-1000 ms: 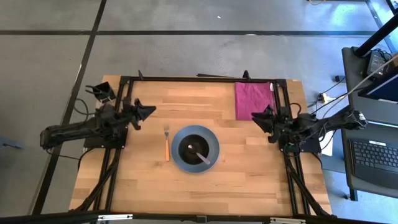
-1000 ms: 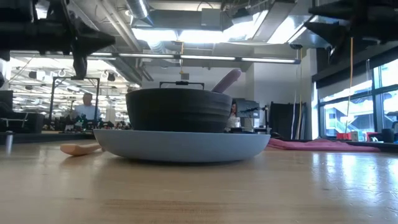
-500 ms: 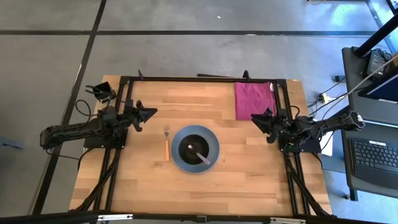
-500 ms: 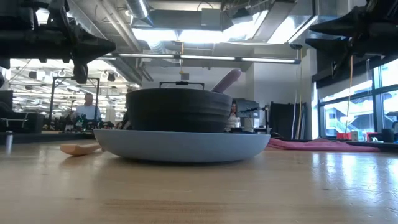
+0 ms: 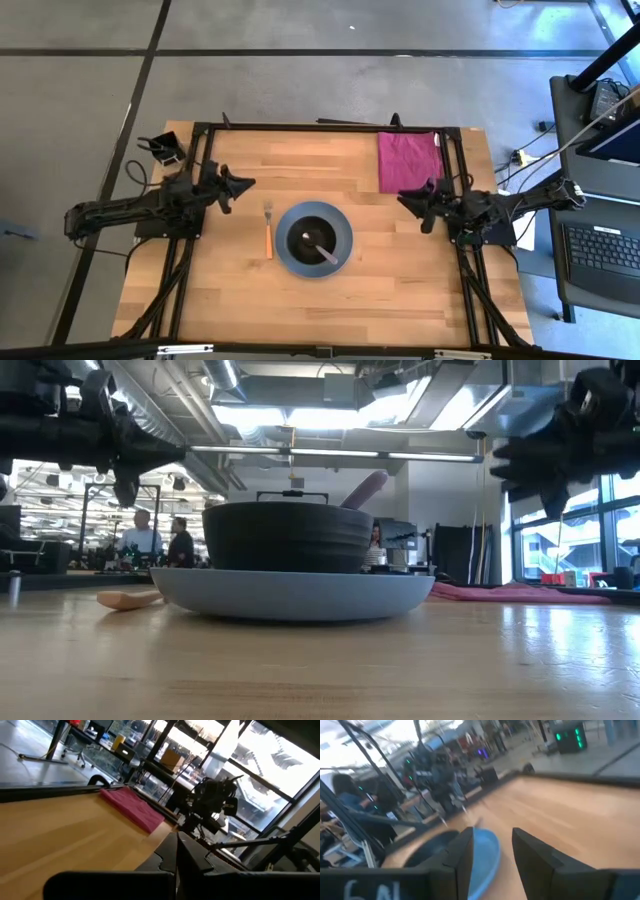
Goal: Set table place
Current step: Return to Home Position
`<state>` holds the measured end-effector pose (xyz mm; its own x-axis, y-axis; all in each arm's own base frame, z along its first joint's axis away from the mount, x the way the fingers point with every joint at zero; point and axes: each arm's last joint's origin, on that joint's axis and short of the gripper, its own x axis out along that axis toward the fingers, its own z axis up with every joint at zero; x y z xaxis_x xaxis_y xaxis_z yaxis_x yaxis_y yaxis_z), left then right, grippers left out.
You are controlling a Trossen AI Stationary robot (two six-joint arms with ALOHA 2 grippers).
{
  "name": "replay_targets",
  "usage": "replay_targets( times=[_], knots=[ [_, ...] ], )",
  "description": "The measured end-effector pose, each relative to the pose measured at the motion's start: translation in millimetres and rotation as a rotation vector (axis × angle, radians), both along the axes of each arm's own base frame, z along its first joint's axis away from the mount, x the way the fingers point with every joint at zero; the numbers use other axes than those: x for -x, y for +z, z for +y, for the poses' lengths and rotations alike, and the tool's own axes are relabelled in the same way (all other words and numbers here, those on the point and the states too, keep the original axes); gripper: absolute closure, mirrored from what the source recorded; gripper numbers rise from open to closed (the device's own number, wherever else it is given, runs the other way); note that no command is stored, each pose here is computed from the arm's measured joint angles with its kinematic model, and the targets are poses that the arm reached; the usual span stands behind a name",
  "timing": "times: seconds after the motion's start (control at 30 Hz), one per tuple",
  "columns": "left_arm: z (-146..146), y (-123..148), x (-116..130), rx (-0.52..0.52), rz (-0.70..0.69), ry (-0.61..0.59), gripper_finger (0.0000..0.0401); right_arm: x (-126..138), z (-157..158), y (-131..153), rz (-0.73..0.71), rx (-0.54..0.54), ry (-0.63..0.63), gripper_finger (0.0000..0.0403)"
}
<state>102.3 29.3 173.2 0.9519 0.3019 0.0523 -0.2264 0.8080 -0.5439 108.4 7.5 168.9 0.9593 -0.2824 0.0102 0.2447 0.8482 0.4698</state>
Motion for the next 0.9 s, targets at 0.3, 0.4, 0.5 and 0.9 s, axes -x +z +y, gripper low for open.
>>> replay_targets(
  times=[0.3,0.4,0.5,0.9],
  knots=[
    [0.0,-8.5,-0.1,0.023,0.086,0.000,0.0381,0.6,-0.1,-13.8,0.125,-0.044,-0.003,0.0266],
    [0.0,-8.1,-0.1,0.022,0.083,0.001,0.0374,0.6,0.0,-13.8,0.130,-0.025,0.001,0.0266],
    [0.0,-8.2,-0.1,0.022,0.084,0.000,0.0367,0.6,0.1,-13.7,0.136,-0.004,0.004,0.0266],
    [-0.4,-6.4,1.4,0.016,0.061,0.000,0.0347,3.0,-0.2,-9.6,0.089,-0.014,0.008,0.0266]
  ],
)
